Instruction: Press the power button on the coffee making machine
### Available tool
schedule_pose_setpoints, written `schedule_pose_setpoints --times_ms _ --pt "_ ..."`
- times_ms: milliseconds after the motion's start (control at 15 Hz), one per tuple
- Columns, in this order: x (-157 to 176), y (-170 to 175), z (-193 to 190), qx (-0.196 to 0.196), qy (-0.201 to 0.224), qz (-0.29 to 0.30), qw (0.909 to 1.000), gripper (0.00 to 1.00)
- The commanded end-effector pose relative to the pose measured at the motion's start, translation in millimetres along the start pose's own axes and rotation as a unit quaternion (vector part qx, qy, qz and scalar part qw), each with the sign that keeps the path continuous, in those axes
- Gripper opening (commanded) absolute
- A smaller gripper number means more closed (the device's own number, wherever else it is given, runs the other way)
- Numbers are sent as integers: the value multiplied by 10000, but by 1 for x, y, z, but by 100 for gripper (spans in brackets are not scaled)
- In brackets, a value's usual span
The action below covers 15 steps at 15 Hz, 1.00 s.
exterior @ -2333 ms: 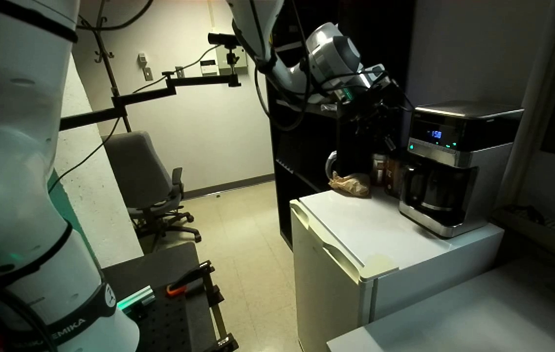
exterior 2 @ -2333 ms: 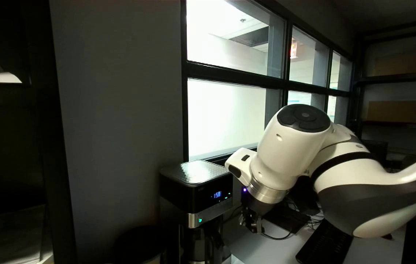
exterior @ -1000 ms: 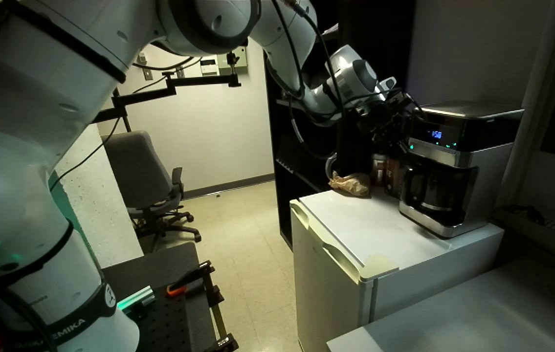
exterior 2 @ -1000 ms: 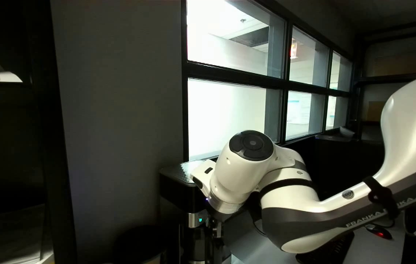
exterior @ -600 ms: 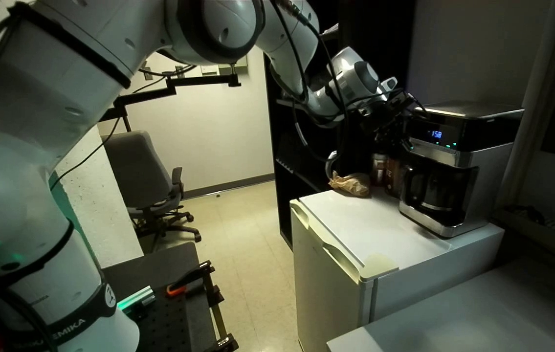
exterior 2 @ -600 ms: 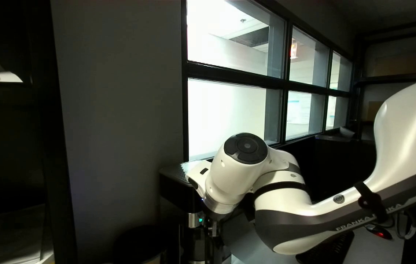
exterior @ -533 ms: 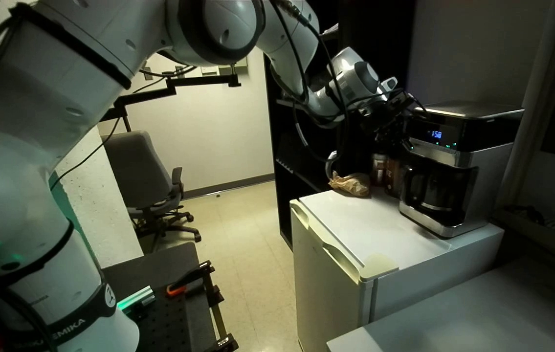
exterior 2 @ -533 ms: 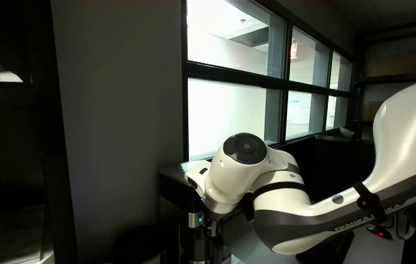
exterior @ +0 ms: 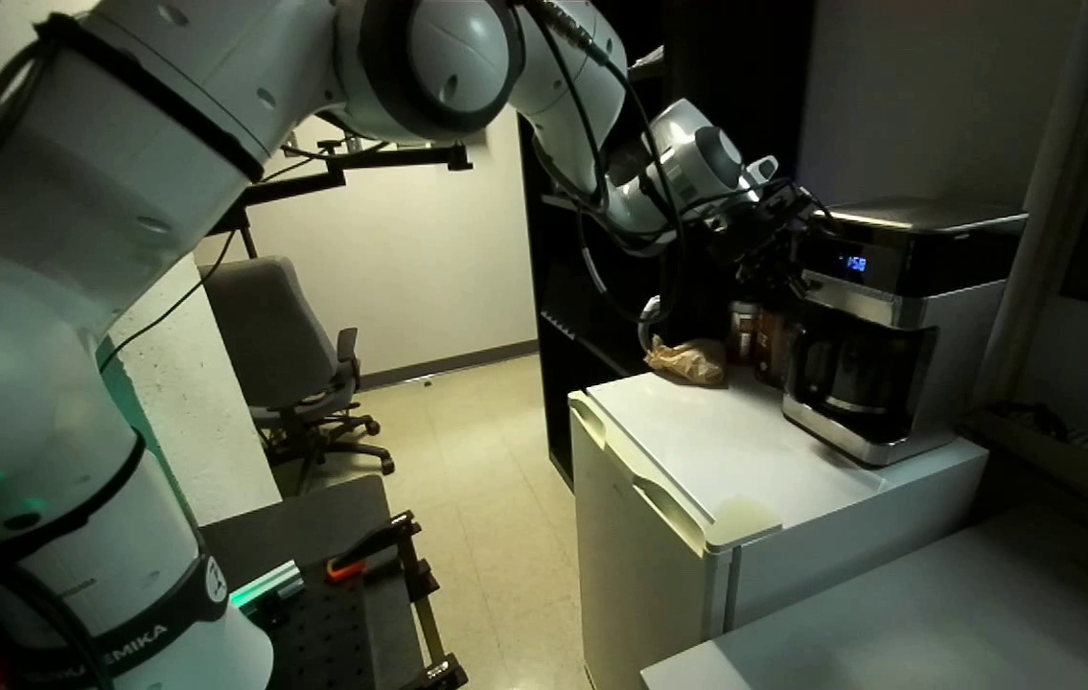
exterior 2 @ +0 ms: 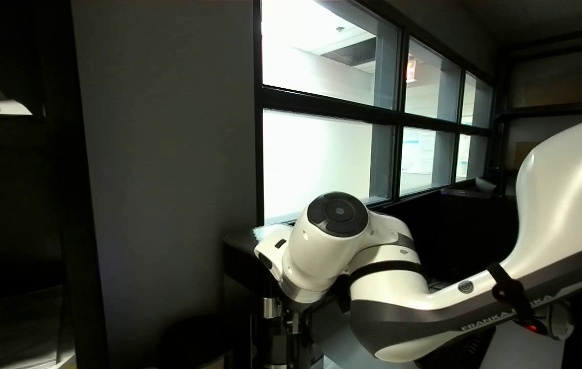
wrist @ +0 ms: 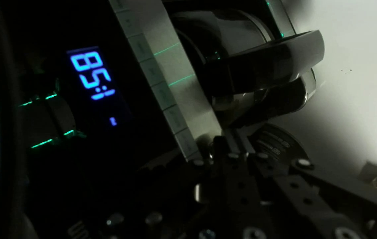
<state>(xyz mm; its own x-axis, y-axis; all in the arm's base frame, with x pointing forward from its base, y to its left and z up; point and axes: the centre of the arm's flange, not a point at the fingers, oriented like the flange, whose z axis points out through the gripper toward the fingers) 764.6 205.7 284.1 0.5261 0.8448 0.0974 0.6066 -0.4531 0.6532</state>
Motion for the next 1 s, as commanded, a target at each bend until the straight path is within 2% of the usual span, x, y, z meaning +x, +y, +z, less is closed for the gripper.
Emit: schedule_pose_setpoints --times_ms 0,200,400,933 --pt "12 6 9 -79 29 -99 9999 0" --pt "3 2 -1 -66 44 -125 9999 0" --pt "-21 -12 -17 -6 -10 -195 9998 0" --pt "-66 -36 -42 306 -150 -279 9990 0"
